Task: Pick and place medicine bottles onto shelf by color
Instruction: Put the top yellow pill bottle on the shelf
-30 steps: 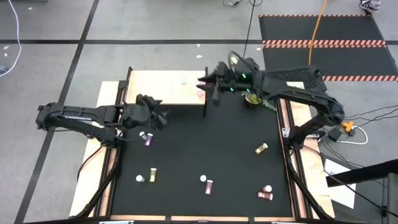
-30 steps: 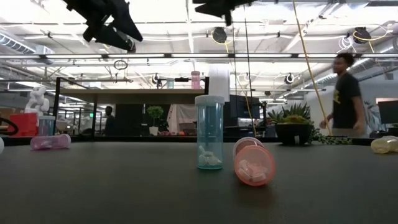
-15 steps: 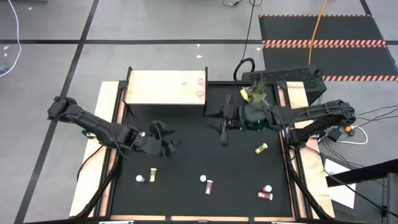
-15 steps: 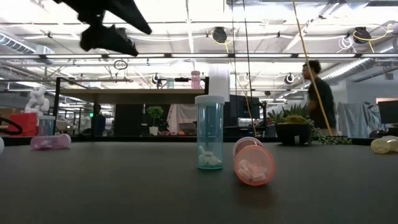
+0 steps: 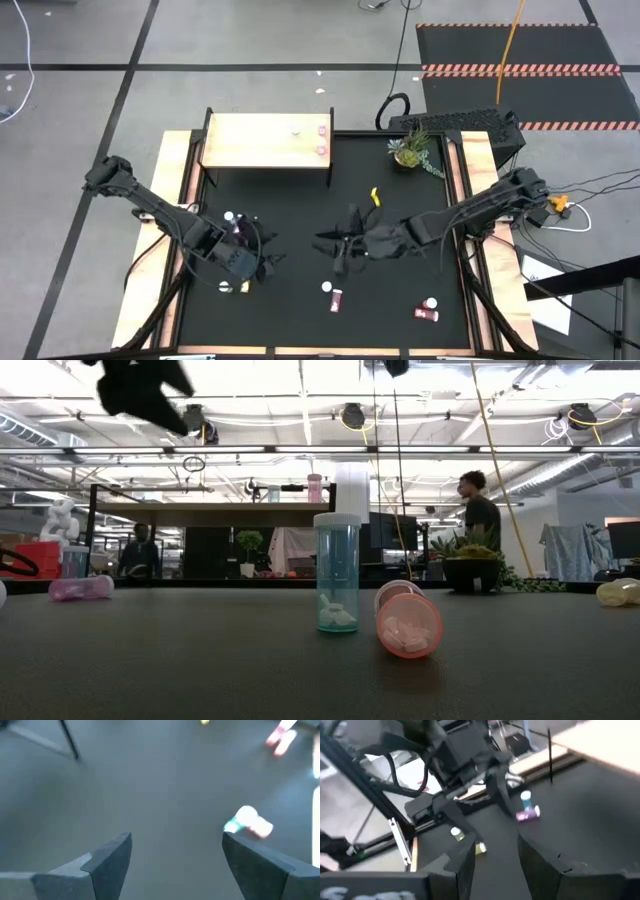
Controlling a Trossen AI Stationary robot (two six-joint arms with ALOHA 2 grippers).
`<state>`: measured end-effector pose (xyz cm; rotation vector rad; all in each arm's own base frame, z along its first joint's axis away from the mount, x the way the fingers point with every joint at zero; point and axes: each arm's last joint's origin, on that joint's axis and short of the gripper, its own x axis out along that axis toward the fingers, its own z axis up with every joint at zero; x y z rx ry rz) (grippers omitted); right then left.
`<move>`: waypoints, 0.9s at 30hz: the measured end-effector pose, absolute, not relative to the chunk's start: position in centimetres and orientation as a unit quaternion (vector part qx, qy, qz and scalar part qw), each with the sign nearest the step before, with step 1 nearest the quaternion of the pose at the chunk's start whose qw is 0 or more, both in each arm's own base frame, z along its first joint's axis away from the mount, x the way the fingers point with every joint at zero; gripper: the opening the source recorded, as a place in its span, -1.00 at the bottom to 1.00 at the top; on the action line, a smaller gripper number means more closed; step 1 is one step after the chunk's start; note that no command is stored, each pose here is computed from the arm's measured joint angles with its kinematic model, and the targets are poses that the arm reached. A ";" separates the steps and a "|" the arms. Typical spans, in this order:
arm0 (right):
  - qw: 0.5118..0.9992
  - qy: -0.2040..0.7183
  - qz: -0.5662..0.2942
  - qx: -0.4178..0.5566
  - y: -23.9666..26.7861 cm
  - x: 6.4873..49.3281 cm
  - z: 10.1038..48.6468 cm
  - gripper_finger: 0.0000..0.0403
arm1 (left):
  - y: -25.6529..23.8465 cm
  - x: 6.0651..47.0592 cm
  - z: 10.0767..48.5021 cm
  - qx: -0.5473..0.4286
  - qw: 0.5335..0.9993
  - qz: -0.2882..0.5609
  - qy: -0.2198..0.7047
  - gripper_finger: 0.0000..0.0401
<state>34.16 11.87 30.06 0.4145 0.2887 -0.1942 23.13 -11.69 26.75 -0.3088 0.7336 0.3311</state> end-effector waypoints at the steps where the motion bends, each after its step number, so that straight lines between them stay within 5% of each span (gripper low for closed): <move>1: 0.959 0.144 -0.103 0.223 12.2 34.6 29.6 -0.30 | -11.5 22.8 26.8 -0.149 0.901 0.165 0.373 0.55; 15: 0.911 0.170 -0.194 0.322 17.6 44.2 27.0 -0.30 | -13.2 17.3 26.3 -0.197 0.800 0.159 0.543 0.55; 22: 0.862 0.154 -0.256 0.409 17.8 44.1 26.6 -0.30 | -14.9 15.8 26.3 -0.235 0.790 0.165 0.542 0.55; 27: 0.778 0.294 -0.301 0.466 18.1 41.9 24.4 -0.34 | -15.2 15.5 26.3 -0.266 0.780 0.181 0.536 0.55</move>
